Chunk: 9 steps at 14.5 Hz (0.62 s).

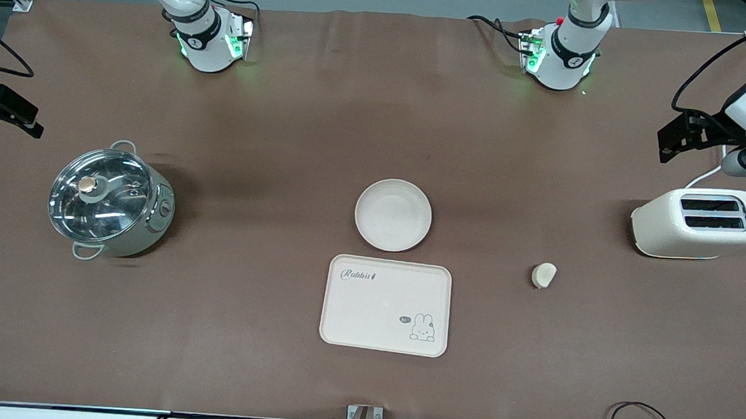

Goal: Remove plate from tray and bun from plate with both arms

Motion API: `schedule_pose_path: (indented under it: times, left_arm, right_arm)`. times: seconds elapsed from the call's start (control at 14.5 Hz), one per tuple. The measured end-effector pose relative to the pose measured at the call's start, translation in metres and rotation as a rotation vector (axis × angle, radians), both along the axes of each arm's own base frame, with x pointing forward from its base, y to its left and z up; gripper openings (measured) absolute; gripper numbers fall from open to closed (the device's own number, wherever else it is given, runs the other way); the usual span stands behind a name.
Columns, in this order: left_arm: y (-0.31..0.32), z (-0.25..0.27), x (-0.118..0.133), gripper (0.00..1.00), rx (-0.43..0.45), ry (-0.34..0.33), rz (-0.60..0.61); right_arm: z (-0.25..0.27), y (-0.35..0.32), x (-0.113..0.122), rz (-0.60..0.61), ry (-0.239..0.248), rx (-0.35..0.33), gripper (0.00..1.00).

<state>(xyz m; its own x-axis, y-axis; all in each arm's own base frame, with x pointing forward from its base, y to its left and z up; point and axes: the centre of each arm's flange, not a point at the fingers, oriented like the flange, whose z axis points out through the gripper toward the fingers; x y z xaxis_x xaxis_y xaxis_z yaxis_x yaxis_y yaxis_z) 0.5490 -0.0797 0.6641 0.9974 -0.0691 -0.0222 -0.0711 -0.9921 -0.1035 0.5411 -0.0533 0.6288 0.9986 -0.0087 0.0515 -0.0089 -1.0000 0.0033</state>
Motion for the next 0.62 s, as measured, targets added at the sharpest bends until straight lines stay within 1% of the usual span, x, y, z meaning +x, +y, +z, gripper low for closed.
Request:
schedule_pose_path:
  times: [0.07,0.35,0.48,0.62]
  left_arm:
    - [0.001,-0.002,-0.007,1.0,-0.008,-0.004,-0.005]
    - [0.009,-0.012,-0.037,1.0,-0.032,-0.068,-0.008]
    - [0.011,-0.014,-0.043,1.0,-0.06,-0.084,-0.004]
    - [0.01,-0.017,-0.041,1.0,-0.083,-0.092,-0.002]
  right_arm:
    - [0.0,0.0,0.0,0.0,0.0,0.0,1.0]
    - [0.0,-0.001,0.0,-0.001,0.0,0.0,1.0]
    - [0.001,0.002,0.0,0.003,-0.002,0.0,1.0]
    - [0.007,0.005,0.001,0.01,-0.015,-0.002,1.0]
